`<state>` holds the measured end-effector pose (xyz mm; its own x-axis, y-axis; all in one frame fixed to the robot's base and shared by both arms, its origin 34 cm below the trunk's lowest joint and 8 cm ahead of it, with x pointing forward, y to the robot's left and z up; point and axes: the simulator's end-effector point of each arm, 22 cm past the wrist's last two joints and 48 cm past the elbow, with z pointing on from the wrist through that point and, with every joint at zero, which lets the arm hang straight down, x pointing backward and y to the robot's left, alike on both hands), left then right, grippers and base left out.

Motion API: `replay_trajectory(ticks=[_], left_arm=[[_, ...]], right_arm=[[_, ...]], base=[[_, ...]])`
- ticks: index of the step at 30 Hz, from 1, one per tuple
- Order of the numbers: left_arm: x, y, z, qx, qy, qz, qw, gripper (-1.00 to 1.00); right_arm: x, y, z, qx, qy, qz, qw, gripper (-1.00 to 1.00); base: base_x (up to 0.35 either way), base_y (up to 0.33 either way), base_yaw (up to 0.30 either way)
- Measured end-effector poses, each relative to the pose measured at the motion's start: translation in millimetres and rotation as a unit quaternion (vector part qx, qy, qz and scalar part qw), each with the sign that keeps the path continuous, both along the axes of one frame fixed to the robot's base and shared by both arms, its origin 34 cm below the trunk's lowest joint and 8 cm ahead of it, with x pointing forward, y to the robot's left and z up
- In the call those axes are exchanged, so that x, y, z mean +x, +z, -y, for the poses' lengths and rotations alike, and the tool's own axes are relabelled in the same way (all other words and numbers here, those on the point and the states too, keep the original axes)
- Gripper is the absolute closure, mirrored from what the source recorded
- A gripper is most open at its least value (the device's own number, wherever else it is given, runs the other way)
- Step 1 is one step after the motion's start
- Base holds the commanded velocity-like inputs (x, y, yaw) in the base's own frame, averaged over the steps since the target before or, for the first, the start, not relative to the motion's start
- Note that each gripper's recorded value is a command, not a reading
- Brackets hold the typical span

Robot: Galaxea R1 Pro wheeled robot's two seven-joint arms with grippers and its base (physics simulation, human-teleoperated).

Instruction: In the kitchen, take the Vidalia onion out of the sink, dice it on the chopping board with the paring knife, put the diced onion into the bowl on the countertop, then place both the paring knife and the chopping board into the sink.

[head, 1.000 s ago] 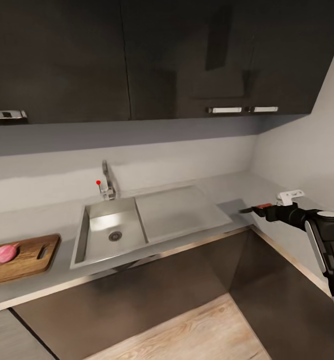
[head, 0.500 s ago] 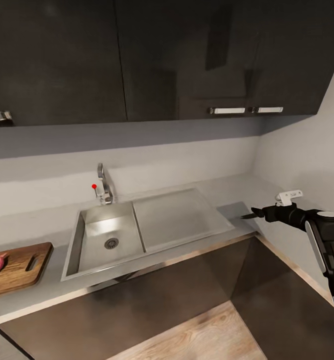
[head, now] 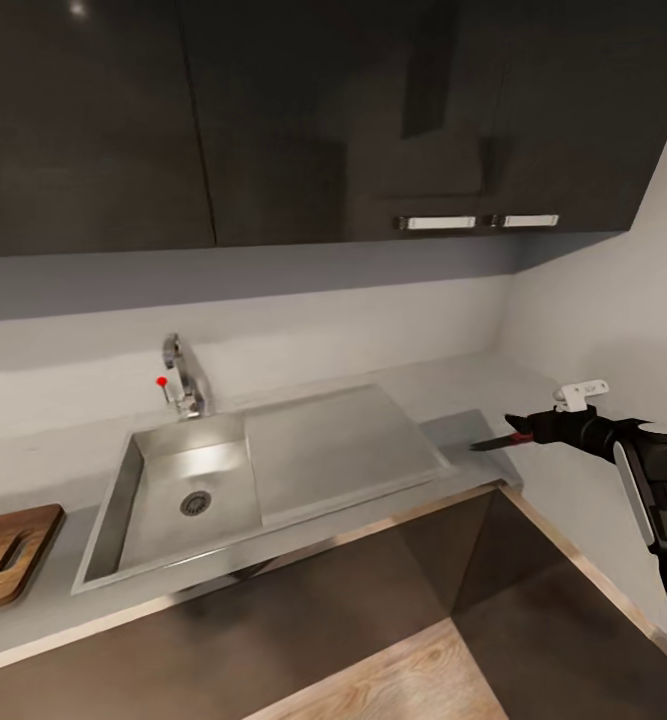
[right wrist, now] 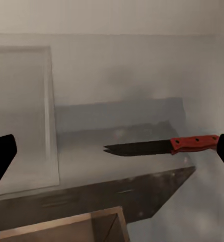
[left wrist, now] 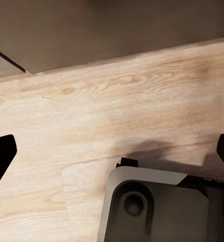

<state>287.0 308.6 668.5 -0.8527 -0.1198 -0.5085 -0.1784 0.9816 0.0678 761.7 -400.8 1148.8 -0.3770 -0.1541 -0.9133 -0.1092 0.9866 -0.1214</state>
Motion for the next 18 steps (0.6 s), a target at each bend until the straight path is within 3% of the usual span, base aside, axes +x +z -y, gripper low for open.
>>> replay_trajectory(ticks=[4, 8, 13, 18], left_arm=[[0, 0, 0, 0.0, 0.0, 0.0, 1.0, -1.0], [0, 0, 0, 0.0, 0.0, 0.0, 1.0, -1.0], [3, 2, 1, -0.001, -0.001, 0.004, 1.0, -1.0], [3, 2, 0, 0.0, -0.001, 0.002, 1.0, -1.0]], right_arm=[[0, -1, -5, 0.006, 0.01, -0.002, 0.9999, -1.0], [-4, -1, -15, 0.022, 0.042, -0.007, 0.9989, -1.0], [-14, 19, 23, 0.04, 0.026, 0.01, 0.9988, -1.0], [-26, 32, 50, 0.03, 0.031, 0.01, 0.999, -1.0]], base=[[0.019, -0.017, 0.0], [0.004, -0.004, 0.0], [0.0, 0.0, 0.0], [0.0, 0.0, 0.0]])
